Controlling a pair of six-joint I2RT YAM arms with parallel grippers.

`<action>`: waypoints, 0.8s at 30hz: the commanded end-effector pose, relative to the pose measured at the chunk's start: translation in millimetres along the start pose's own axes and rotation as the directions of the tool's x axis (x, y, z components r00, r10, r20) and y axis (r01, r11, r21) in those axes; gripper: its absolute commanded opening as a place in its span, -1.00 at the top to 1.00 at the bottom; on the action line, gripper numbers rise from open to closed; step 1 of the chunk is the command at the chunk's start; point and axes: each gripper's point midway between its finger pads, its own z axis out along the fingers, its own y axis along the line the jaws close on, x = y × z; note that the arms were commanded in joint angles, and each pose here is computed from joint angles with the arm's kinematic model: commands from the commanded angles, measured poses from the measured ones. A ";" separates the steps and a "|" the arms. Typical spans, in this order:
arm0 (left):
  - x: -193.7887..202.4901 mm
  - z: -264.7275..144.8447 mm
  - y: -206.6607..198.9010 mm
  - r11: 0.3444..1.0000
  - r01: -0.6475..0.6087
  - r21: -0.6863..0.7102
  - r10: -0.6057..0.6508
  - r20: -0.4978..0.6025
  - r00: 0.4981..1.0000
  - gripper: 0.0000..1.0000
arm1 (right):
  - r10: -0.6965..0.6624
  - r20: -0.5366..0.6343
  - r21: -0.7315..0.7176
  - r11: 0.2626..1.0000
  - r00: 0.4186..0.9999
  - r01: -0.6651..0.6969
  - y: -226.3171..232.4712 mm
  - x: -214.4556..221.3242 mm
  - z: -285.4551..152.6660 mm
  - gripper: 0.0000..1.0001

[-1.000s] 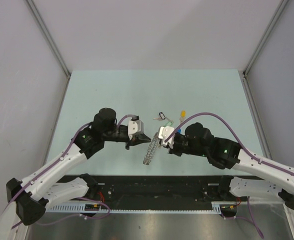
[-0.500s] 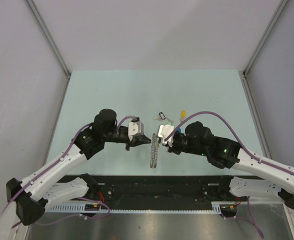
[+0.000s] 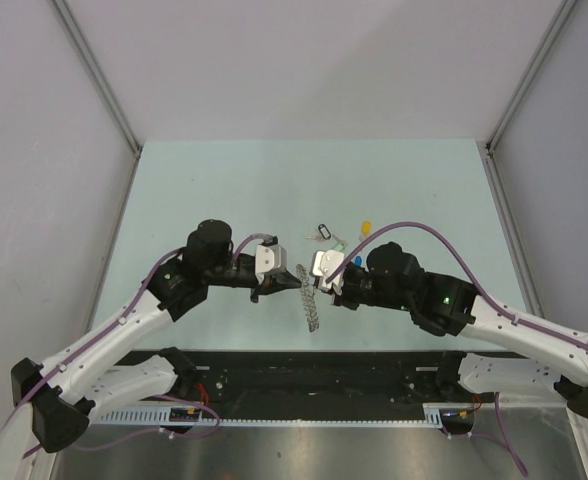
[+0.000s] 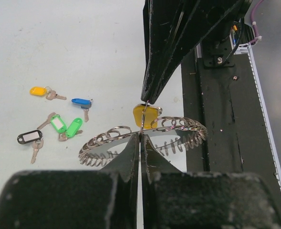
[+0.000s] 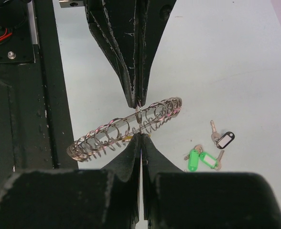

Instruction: Put the keys on the keyring

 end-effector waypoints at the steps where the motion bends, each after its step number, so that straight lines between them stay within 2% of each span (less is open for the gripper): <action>1: -19.1 -1.6 -2.4 0.997 -0.082 0.010 0.081 0.063 0.995 1.00 | -0.019 0.082 0.013 1.000 0.996 0.018 -6.5 -29.7 -3.8 1.00; 24: -19.1 -0.3 -6.3 0.995 -0.094 0.032 0.091 0.071 0.993 0.99 | -0.015 0.099 0.006 1.000 0.995 0.015 -5.4 -33.5 -0.8 1.00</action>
